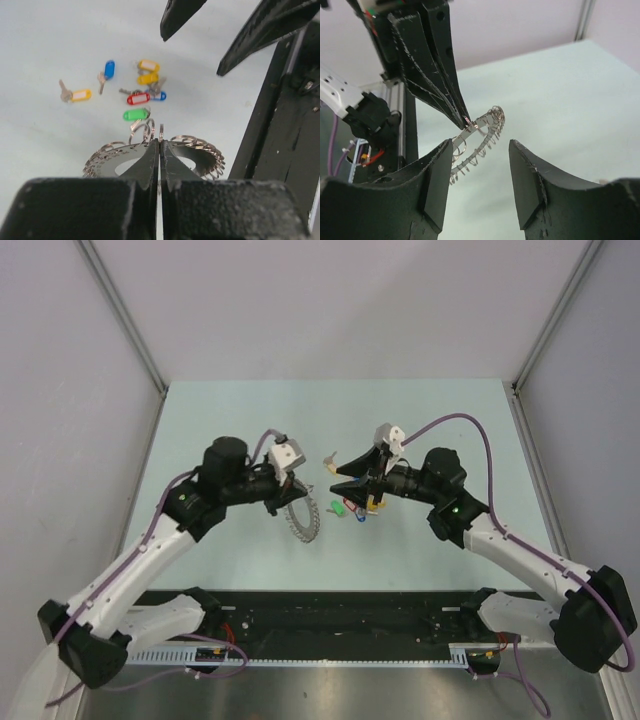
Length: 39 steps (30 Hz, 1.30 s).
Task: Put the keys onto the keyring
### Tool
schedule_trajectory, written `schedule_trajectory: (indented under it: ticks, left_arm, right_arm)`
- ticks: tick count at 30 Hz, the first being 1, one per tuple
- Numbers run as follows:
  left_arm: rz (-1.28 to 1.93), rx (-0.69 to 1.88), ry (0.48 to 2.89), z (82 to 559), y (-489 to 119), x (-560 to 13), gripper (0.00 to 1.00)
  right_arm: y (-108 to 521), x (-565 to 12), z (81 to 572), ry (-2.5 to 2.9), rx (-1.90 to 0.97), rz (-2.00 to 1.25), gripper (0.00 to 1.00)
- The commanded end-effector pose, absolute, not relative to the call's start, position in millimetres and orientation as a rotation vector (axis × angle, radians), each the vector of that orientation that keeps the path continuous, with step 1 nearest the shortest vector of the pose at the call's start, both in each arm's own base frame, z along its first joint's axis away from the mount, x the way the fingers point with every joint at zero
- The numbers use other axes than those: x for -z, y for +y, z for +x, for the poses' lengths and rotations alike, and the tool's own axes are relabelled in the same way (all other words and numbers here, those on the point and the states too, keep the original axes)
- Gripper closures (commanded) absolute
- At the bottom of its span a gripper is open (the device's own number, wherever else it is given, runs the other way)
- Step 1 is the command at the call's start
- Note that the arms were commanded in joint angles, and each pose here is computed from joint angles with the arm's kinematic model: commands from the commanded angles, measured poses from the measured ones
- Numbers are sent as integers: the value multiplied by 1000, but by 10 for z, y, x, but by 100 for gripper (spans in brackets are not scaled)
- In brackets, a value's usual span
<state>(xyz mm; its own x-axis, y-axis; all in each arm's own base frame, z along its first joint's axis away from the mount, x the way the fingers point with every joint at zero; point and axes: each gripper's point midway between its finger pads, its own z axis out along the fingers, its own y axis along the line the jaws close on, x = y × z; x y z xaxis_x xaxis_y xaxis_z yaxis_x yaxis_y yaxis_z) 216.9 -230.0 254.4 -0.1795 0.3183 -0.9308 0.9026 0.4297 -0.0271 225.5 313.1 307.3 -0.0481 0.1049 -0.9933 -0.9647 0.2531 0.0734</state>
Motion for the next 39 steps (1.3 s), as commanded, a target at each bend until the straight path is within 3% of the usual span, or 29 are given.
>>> schedule_trajectory:
  ticks: [1,3,9,20,39]
  left_arm:
    - [1145,440,2015,2300,-2156,-2106,100]
    - [1180,413,2113,2300,-2156,-1915,100]
    - [1263,606,1909,2100,-2369,-2093,100]
    - [1359,785,1784,1791,-2475,-2073,100]
    - [1386,873,1706,1639,-2518,-2160,100]
  right_arm:
    - [3143,-2811,2368,1418,-1044,-931,46]
    - [3158,-2765,2374,1430,-1048,-935,46]
    - [3205,-2651,2307,1426,-1037,-1008,49]
    - [3450,-2519,2050,1332,-1106,-1172,61]
    - [3587,-2406,1762,1250,-1178,-1316,67]
